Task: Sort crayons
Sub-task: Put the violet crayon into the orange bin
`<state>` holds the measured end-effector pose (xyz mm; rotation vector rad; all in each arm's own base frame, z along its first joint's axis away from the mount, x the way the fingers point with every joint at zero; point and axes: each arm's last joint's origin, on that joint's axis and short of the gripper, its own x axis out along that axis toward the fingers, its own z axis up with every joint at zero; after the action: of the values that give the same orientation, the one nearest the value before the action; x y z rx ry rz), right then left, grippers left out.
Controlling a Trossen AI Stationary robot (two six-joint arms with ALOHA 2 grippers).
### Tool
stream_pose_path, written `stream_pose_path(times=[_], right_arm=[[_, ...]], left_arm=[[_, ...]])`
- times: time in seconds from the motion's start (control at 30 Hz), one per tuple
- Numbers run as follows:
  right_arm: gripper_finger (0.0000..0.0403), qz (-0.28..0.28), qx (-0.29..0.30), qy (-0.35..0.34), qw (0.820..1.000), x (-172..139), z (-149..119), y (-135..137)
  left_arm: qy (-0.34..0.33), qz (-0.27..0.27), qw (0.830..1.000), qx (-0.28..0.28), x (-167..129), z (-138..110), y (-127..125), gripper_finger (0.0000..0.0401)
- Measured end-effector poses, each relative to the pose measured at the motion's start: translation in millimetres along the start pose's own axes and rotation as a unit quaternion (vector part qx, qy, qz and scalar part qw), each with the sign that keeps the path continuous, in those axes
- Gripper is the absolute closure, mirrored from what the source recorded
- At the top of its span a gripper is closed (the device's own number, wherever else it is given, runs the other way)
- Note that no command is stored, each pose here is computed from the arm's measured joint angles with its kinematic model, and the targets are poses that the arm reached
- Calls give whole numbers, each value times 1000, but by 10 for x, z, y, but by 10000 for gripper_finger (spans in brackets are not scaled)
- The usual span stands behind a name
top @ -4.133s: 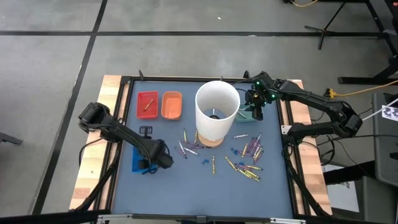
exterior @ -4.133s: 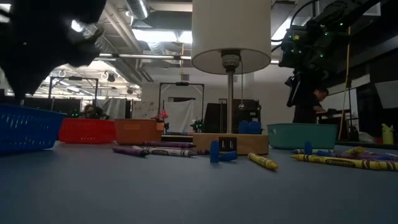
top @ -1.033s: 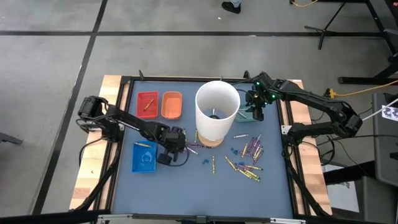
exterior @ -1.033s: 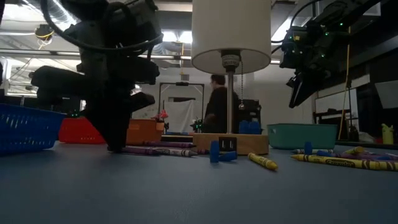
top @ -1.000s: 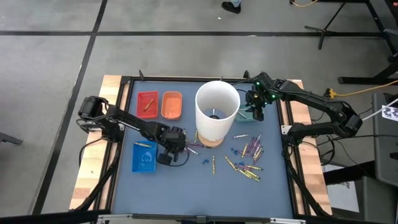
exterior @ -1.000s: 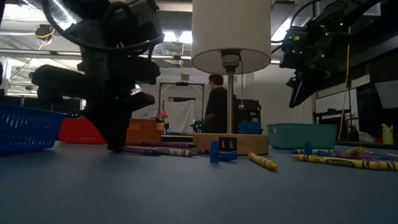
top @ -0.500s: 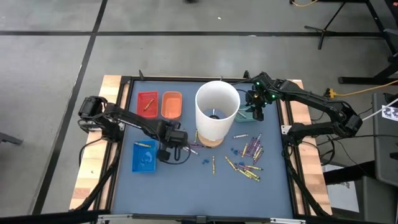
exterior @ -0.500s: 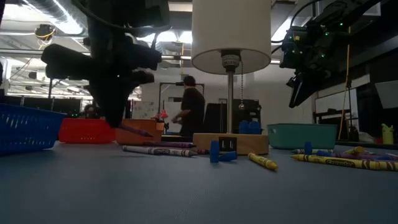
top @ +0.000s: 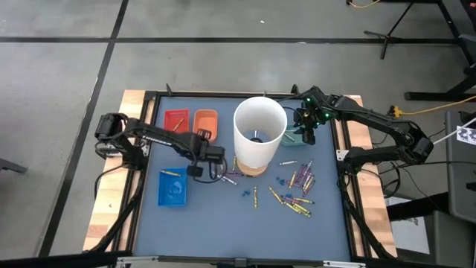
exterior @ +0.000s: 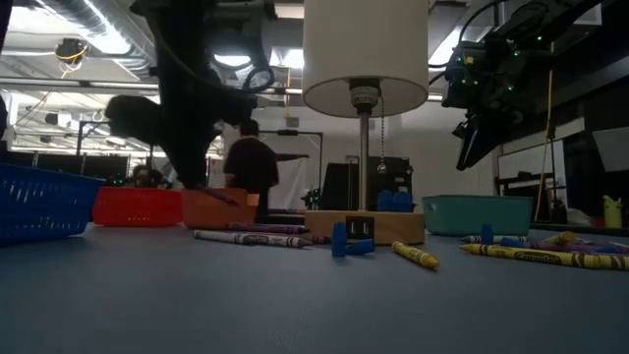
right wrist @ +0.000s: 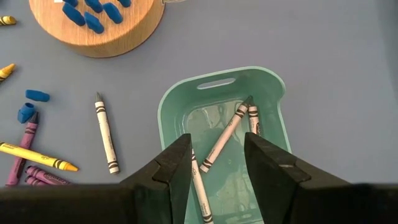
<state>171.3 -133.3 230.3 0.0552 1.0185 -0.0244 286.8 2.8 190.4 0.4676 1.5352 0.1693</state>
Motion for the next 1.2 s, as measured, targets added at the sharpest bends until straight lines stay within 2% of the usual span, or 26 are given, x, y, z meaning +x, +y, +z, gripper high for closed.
stream_pose_path(times=[0.17,0.43,0.6,0.67,0.8,1.0,1.1,1.2], right_arm=[[255,0,0,0,1000,0,0,0],[255,0,0,0,1000,0,0,-1],[255,0,0,0,1000,0,0,0],[255,0,0,0,1000,0,0,0],[255,0,0,0,1000,0,0,0],[255,0,0,0,1000,0,0,0],[255,0,0,0,1000,0,0,0],[255,0,0,0,1000,0,0,0]], left_arm=[[-7,28,999,-23,-15,-22,119,397],[-44,45,995,-80,-102,-76,323,397],[-33,76,987,-135,-61,-118,466,397],[-30,79,981,-172,-35,-141,527,397],[-28,78,951,-297,15,-192,641,397],[-28,65,878,-473,75,-254,762,397],[-26,41,843,-535,99,-278,800,394],[-21,25,828,-560,117,-297,827,385]])
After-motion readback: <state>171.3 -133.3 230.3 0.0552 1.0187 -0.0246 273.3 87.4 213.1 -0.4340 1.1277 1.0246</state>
